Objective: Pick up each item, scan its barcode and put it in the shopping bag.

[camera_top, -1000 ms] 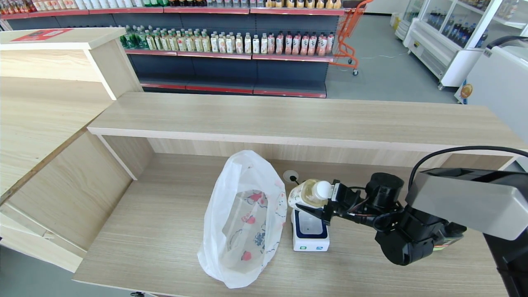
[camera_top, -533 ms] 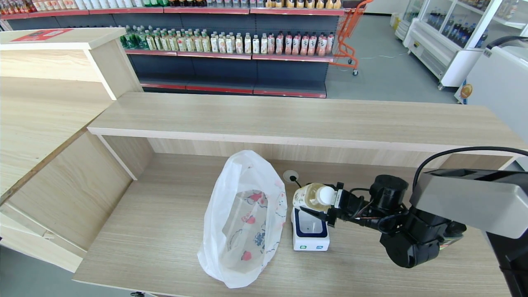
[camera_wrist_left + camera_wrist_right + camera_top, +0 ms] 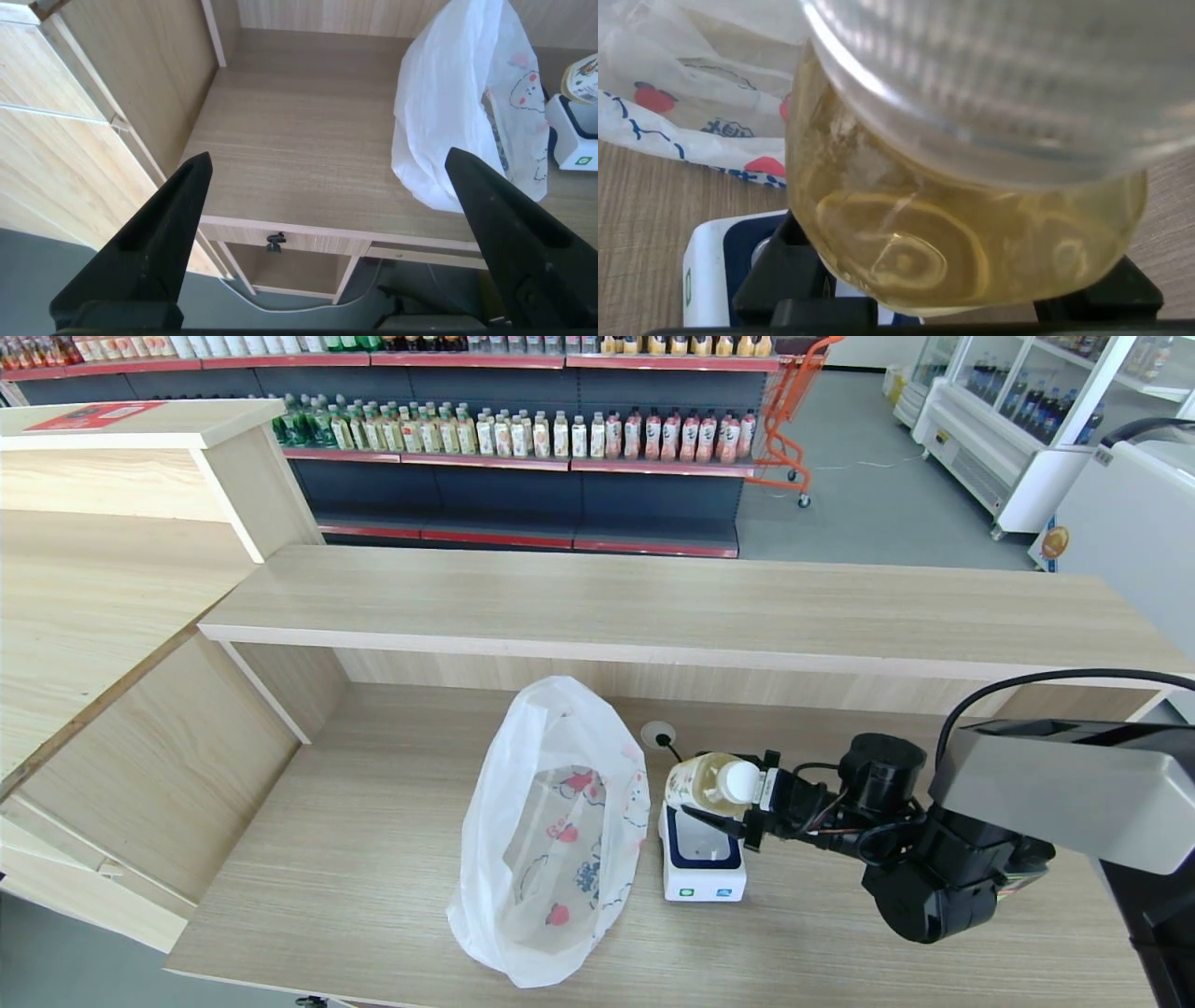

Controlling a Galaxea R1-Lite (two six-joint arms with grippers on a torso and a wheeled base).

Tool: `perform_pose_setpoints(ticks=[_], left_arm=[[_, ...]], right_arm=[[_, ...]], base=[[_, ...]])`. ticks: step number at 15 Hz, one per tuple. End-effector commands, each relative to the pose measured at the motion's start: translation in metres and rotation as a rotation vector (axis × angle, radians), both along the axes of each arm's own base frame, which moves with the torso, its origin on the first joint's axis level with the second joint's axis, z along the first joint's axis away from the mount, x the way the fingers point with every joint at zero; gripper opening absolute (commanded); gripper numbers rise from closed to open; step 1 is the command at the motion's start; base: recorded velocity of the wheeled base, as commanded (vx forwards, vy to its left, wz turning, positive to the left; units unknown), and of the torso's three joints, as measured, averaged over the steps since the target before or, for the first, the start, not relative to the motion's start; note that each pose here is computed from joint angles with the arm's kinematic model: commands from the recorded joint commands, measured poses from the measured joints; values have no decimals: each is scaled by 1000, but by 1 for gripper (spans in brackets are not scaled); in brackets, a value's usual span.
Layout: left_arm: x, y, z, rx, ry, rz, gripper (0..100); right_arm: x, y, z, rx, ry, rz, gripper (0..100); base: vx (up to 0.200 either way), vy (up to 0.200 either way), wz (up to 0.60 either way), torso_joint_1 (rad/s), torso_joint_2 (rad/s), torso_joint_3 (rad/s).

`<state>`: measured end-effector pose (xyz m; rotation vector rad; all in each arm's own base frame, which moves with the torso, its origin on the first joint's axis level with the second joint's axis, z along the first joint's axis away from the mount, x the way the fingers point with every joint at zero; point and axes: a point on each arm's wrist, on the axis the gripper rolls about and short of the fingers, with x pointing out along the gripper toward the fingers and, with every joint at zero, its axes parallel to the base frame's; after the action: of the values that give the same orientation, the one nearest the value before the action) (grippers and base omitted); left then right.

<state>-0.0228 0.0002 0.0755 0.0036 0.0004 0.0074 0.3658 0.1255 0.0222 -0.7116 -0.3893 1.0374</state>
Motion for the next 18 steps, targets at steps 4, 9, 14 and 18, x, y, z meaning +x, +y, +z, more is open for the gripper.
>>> perform_pose_setpoints(ticks=[4,9,14,18], left_arm=[[0,0,0,1,0,0,100],[0,0,0,-1,1,0,100],[0,0,0,-1,1,0,100],[0,0,0,-1,1,0,100]], right_arm=[[-27,-14,33,80,132,-26,0],[-80,-28,96,361,410,-129,0],[-89,-32,95,578,663,-274,0],[-116,-40,94,617,770,-293,0]], base=[[0,0,0,0,0,0],[0,0,0,0,0,0],[0,0,0,0,0,0],[0,0,0,0,0,0]])
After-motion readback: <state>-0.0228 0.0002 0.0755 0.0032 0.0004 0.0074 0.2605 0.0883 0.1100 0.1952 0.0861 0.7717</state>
